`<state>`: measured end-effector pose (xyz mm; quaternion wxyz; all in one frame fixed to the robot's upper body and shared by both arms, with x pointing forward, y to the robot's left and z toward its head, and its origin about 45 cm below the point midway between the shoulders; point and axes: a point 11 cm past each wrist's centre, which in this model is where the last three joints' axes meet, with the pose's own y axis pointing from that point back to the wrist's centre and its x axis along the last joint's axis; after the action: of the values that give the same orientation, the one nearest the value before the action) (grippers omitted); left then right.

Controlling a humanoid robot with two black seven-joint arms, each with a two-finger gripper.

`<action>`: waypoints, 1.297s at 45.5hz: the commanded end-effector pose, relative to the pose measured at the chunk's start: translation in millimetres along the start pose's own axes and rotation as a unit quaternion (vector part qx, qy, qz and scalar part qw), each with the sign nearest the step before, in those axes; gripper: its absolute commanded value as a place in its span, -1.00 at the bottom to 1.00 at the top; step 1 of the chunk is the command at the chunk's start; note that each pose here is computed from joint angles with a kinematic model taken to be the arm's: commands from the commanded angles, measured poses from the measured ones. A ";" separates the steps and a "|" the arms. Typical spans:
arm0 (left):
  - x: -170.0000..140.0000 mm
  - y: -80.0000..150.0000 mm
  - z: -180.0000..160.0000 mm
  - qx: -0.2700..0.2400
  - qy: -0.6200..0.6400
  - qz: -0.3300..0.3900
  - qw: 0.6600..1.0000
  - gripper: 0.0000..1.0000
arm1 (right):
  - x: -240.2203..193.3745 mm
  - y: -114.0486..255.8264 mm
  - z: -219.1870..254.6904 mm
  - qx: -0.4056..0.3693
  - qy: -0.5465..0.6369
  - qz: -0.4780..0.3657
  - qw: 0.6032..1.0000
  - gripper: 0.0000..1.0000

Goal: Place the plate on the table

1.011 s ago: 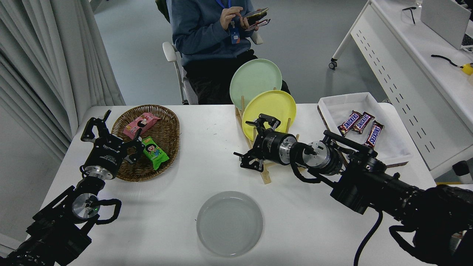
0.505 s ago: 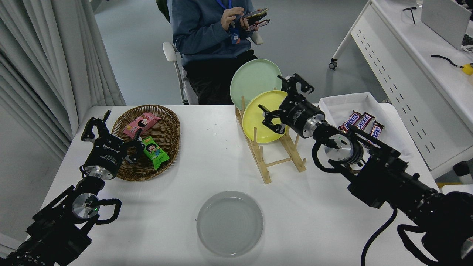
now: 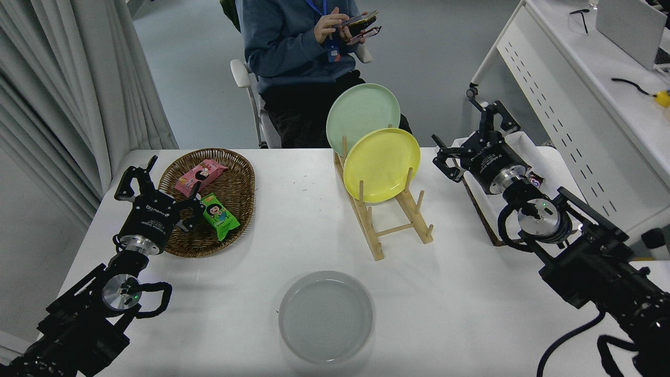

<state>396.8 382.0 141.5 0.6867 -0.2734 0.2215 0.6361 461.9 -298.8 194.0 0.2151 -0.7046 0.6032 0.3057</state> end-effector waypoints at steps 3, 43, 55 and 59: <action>-0.2 -0.1 -0.1 0.000 0.000 0.000 1.000 1.00 | 41.0 21.3 -12.3 0.023 -0.017 0.045 0.999 1.00; -0.2 -0.1 -0.1 0.000 0.000 0.000 1.000 1.00 | 77.0 42.4 40.7 0.034 -0.065 0.096 0.993 1.00; 0.2 0.1 -0.1 0.000 0.000 0.000 1.000 1.00 | 66.0 30.5 40.5 0.036 -0.071 0.091 0.993 1.00; 0.3 0.1 0.2 0.000 0.000 0.001 1.000 1.00 | 59.3 24.8 36.7 0.038 -0.070 0.083 0.993 1.00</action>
<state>396.8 381.9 141.4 0.6868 -0.2732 0.2216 0.6361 426.2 -331.2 120.1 0.2490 -0.6177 0.6598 0.3479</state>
